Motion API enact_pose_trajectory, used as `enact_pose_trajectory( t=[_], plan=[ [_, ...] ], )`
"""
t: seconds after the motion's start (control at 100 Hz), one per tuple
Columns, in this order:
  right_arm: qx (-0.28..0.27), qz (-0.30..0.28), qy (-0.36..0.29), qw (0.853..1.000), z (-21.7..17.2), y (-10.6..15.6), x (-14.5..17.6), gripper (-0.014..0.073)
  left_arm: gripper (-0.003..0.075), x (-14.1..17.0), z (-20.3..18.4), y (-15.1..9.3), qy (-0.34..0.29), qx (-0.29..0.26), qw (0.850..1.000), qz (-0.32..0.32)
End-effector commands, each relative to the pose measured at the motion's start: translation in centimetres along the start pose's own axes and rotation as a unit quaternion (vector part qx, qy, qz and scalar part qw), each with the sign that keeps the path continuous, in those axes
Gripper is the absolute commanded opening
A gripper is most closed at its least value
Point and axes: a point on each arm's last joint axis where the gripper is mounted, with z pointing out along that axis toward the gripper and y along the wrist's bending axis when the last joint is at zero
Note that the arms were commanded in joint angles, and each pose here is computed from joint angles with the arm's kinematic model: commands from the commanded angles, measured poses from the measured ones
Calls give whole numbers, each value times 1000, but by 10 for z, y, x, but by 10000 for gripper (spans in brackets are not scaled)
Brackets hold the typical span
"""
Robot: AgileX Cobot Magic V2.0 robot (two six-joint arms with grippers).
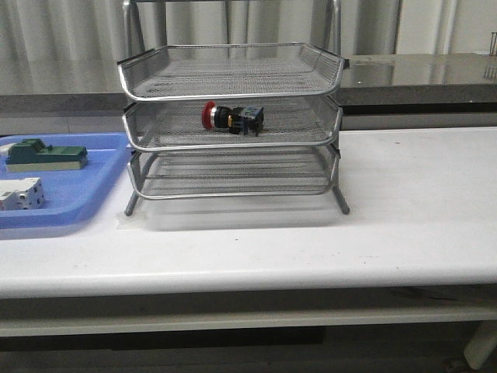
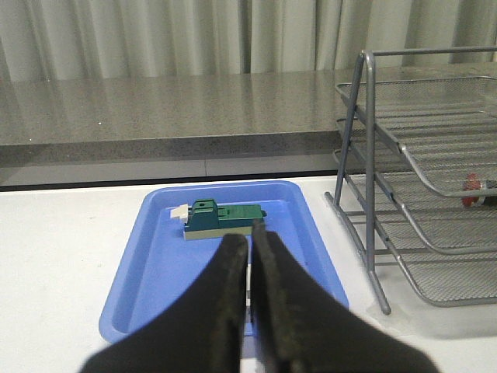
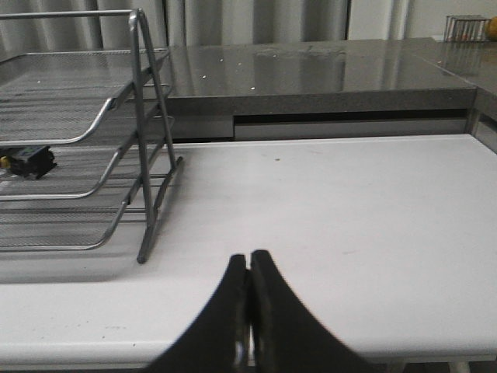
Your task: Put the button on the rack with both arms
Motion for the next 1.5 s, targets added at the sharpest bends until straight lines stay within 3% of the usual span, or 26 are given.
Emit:
enact_pose_trajectory(
  t=[0.0, 0.25, 1.49],
  plan=[
    [6, 3, -69, 998, 0, -1, -6, -59, 4, -15, 0, 3, -42, -16, 999, -9],
    [6, 7, -56, 998, 0, -1, 16, -59, 4, -15, 0, 3, -42, -16, 999, -9],
    [6, 7, -59, 998, 0, -1, 15, -59, 4, -15, 0, 3, -42, -16, 999, -9]
  ],
)
